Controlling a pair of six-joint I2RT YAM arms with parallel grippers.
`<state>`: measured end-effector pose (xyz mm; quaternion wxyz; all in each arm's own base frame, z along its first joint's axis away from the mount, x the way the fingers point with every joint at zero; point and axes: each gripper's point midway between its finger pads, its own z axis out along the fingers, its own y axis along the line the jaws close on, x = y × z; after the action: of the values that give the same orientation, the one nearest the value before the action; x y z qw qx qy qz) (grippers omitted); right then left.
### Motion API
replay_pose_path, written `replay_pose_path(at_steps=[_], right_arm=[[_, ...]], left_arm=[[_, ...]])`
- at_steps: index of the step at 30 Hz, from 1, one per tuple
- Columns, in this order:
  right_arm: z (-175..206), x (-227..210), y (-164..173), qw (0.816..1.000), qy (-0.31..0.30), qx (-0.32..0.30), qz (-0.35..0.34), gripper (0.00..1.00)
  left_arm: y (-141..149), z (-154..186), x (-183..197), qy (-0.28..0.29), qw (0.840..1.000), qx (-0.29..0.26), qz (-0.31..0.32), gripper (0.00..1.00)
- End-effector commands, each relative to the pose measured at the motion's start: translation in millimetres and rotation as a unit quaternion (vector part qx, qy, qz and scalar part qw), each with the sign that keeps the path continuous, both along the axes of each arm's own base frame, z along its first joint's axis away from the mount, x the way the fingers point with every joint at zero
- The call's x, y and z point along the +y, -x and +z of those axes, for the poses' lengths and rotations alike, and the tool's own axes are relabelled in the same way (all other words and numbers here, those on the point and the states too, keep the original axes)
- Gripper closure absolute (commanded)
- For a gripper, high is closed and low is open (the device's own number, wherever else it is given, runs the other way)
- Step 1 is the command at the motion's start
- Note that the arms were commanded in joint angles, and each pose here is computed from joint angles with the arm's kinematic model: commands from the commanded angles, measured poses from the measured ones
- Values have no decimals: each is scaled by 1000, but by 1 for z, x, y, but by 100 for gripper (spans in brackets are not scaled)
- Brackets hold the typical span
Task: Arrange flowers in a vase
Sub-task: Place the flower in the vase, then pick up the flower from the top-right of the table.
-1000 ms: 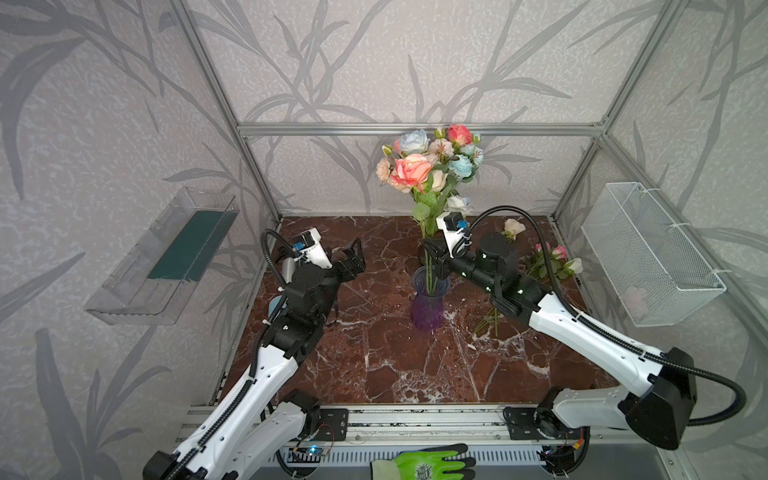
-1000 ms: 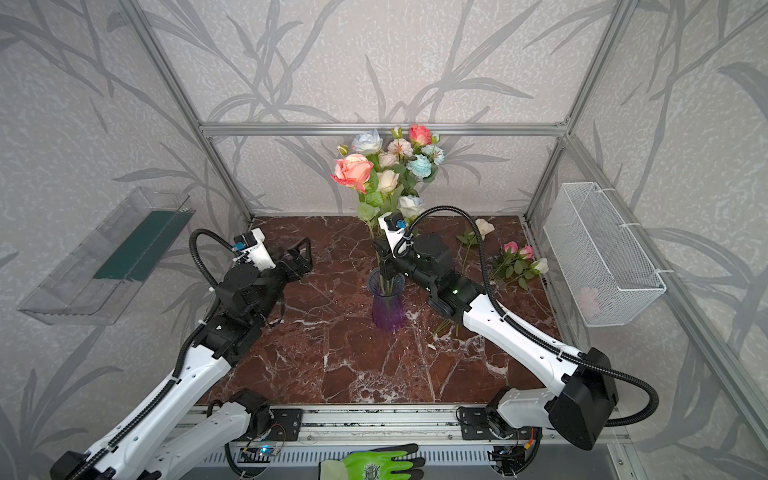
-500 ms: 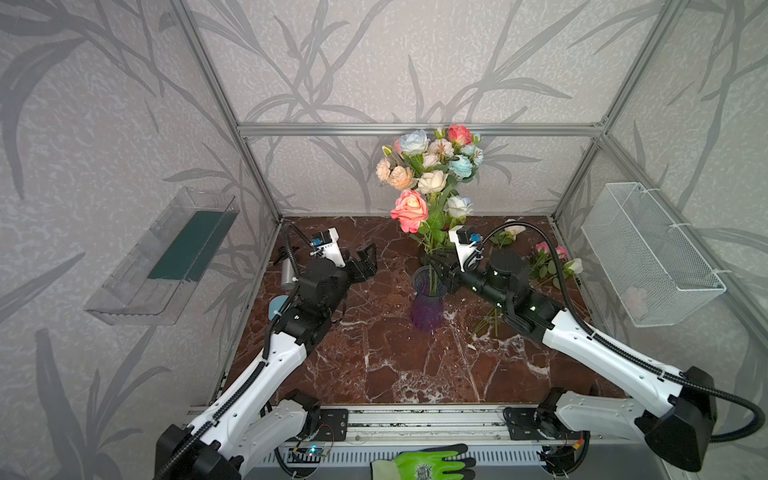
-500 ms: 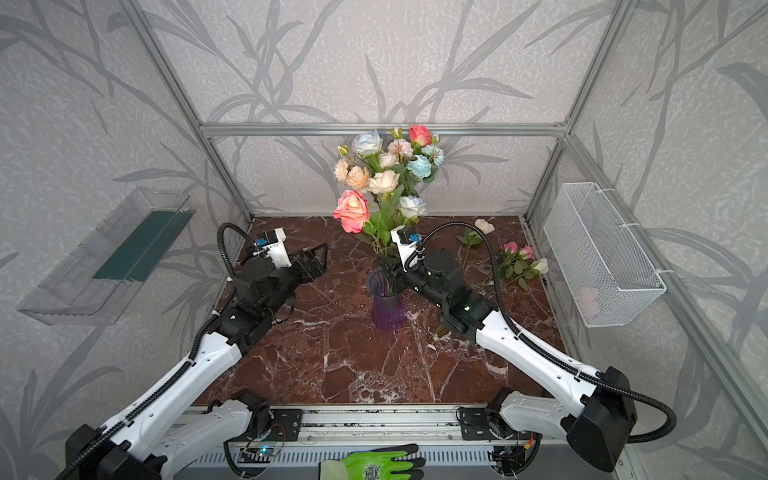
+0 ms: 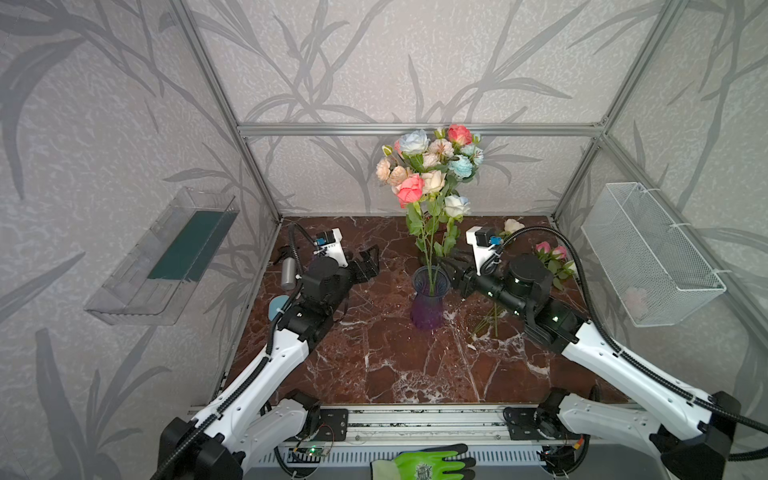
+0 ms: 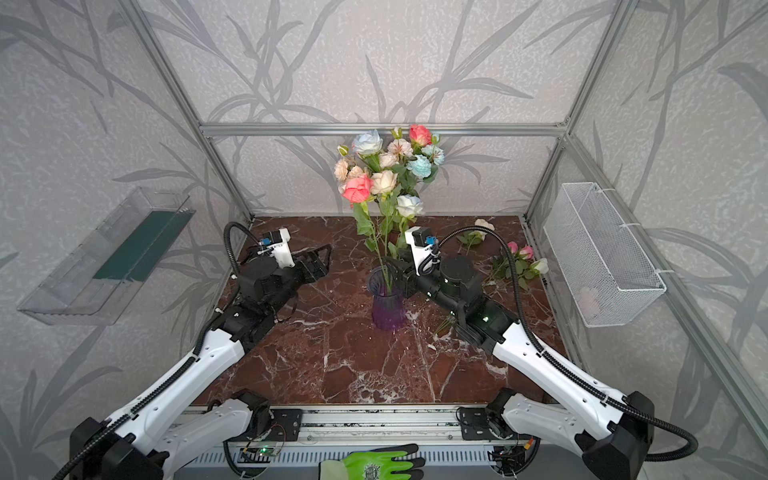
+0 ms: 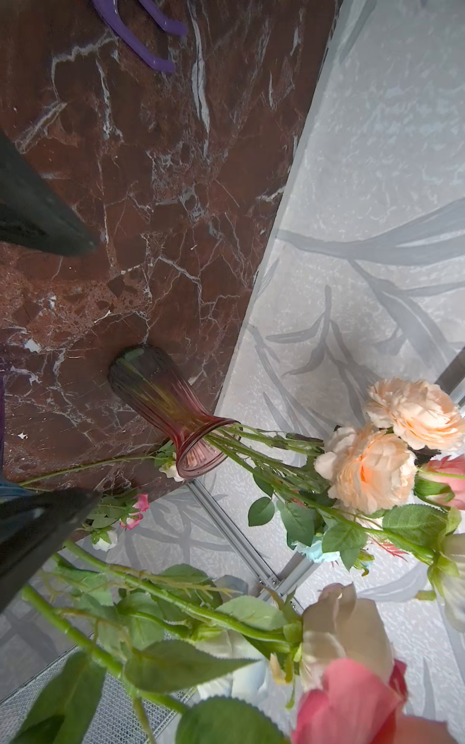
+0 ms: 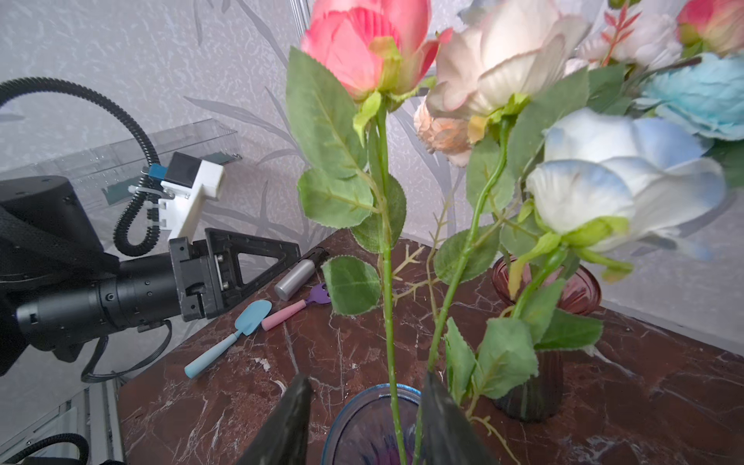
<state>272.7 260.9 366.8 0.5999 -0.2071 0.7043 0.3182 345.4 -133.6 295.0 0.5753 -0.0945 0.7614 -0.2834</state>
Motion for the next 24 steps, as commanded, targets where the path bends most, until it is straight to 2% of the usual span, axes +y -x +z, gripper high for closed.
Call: replay_pose_path(at_steps=[1,8,11,14,17,21,24], right_arm=[[12,-16,7,1000,-7,-4,-22,53],[11,-70,4,990,18,-11,-139,53],[6,-92,-3,986,21,5,-167,53],[-10,-121,-20,977,3,43,-208,53],[-41,-152,-42,964,-29,107,-241,53],[-82,-189,-68,940,-90,185,-273,53],[-107,-206,-81,925,-91,218,-298,53]], left_arm=[[2,24,-1,3,999,-31,-6,9],[8,36,7,-12,999,-49,5,9],[13,44,16,-21,998,-59,22,10],[20,55,22,-24,997,-70,31,10],[26,63,14,-5,997,-78,7,11],[30,60,-12,12,997,-62,-45,12],[32,48,-38,8,995,-30,-90,13]])
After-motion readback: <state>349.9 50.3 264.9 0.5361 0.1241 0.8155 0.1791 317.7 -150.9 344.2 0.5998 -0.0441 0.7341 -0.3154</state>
